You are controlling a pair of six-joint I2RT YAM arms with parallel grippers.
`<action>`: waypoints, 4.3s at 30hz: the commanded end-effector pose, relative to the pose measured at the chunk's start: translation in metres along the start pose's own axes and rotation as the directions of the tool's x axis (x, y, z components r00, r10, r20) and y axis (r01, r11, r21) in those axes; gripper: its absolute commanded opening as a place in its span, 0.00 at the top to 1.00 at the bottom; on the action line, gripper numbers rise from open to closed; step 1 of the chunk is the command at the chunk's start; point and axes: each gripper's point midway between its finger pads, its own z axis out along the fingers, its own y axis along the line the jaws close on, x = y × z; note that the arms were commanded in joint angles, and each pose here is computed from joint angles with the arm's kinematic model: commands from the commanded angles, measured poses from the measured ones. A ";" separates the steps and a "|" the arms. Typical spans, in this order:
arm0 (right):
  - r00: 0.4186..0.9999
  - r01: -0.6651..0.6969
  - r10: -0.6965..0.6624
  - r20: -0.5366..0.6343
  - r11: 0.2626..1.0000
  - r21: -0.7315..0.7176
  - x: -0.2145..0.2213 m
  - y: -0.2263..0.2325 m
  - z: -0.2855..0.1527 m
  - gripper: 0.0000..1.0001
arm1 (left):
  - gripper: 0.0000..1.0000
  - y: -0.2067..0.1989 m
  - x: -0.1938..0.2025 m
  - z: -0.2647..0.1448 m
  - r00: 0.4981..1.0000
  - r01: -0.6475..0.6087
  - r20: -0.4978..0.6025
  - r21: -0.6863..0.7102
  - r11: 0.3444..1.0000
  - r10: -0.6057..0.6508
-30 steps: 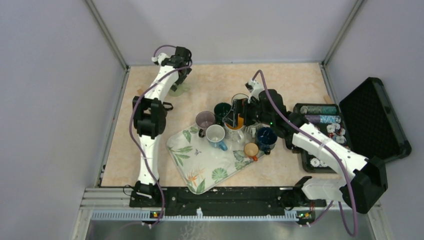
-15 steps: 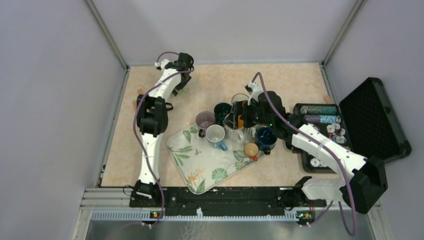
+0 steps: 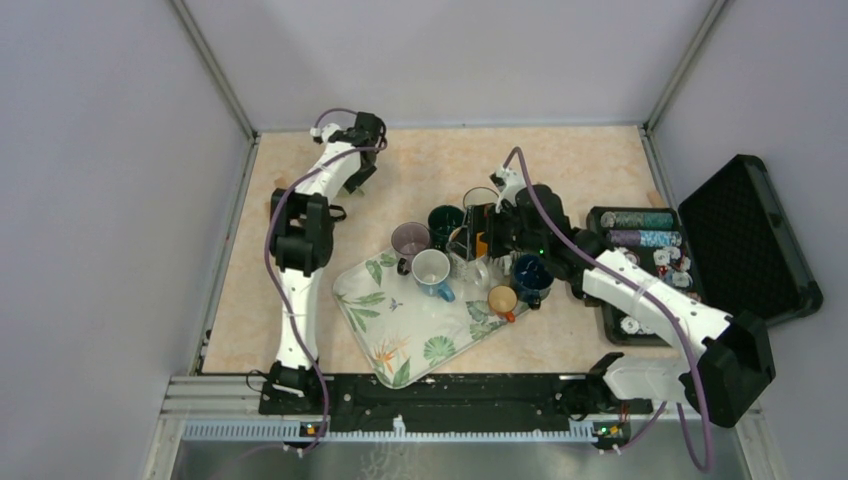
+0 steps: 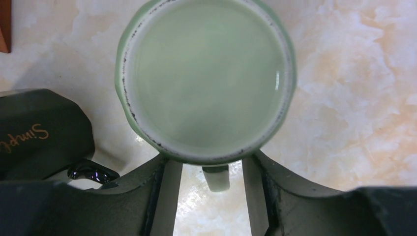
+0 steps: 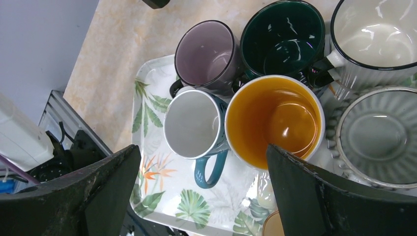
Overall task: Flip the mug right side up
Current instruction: Turn over the cup at the center of the board.
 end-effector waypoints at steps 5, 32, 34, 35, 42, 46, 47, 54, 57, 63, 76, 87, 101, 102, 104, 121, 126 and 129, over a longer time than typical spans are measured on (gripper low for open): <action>0.999 -0.005 0.006 0.038 1.000 -0.024 -0.008 0.003 0.002 0.01 | 0.44 -0.015 -0.049 -0.042 0.998 0.006 0.065 0.129 0.992 -0.014; 0.999 -0.011 0.011 0.044 1.000 -0.013 -0.007 0.001 -0.002 0.01 | 0.59 -0.015 -0.023 -0.013 0.996 0.065 -0.074 0.134 0.989 -0.056; 0.999 -0.012 0.013 0.044 1.000 -0.013 -0.006 0.001 -0.001 0.01 | 0.60 -0.015 -0.024 -0.012 0.995 0.068 -0.076 0.135 0.989 -0.058; 0.999 -0.013 0.013 0.045 1.000 -0.013 -0.007 0.001 -0.001 0.01 | 0.60 -0.015 -0.023 -0.012 0.995 0.070 -0.078 0.136 0.988 -0.060; 0.999 -0.016 0.016 0.042 1.000 -0.018 -0.006 0.001 -0.001 0.01 | 0.62 -0.013 -0.018 -0.007 0.993 0.074 -0.102 0.128 0.989 -0.061; 0.999 -0.016 0.017 0.043 1.000 -0.017 -0.006 0.001 -0.002 0.01 | 0.61 -0.011 -0.015 -0.004 0.993 0.072 -0.106 0.122 0.990 -0.059; 0.999 -0.016 0.017 0.044 1.000 -0.017 -0.006 0.001 -0.002 0.01 | 0.61 -0.011 -0.015 -0.004 0.993 0.072 -0.105 0.122 0.990 -0.059; 0.999 -0.014 0.015 0.047 1.000 -0.012 -0.006 0.000 -0.002 0.01 | 0.64 -0.011 -0.010 0.001 0.991 0.070 -0.118 0.119 0.990 -0.056; 0.999 -0.014 0.014 0.046 1.000 -0.013 -0.006 0.000 -0.002 0.01 | 0.69 -0.012 -0.008 0.002 0.991 0.070 -0.126 0.127 0.989 -0.054; 0.999 -0.012 0.013 0.053 1.000 -0.004 -0.007 -0.001 -0.004 0.01 | 0.98 -0.022 -0.016 -0.007 0.992 0.061 -0.120 0.191 0.980 -0.038; 0.992 -0.039 0.038 0.121 0.999 0.012 -0.023 0.000 -0.007 0.01 | 1.00 -0.065 -0.050 -0.079 0.998 -0.007 -0.045 0.570 0.822 0.040; 0.968 -0.090 0.091 0.233 0.996 -0.018 -0.056 0.002 -0.017 0.01 | 1.00 -0.086 -0.073 -0.179 0.997 -0.060 0.025 0.857 0.512 0.074; 0.916 -0.154 0.237 0.322 0.952 -0.263 -0.112 0.019 -0.024 0.01 | 1.00 -0.064 -0.075 -0.340 0.997 -0.037 0.042 0.996 -0.081 0.067; 0.914 -0.155 0.246 0.324 0.947 -0.282 -0.114 0.021 -0.024 0.01 | 1.00 -0.061 -0.072 -0.349 0.997 -0.028 0.037 0.991 -0.127 0.071; 0.910 -0.142 0.253 0.330 0.935 -0.325 -0.121 0.027 -0.025 0.01 | 1.00 -0.053 -0.065 -0.368 0.996 -0.002 0.021 0.978 -0.211 0.089; 0.885 -0.149 0.372 0.281 0.797 -0.585 -0.150 0.067 -0.020 0.08 | 1.00 -0.008 -0.012 -0.457 0.978 0.128 -0.005 0.804 -0.581 0.208; 0.864 -0.157 0.415 0.286 0.761 -0.630 -0.160 0.072 -0.022 0.16 | 1.00 -0.008 -0.001 -0.465 0.971 0.164 -0.018 0.777 -0.608 0.238; 0.850 -0.161 0.439 0.293 0.745 -0.647 -0.165 0.073 -0.024 0.21 | 1.00 -0.009 0.006 -0.468 0.968 0.170 -0.014 0.769 -0.617 0.249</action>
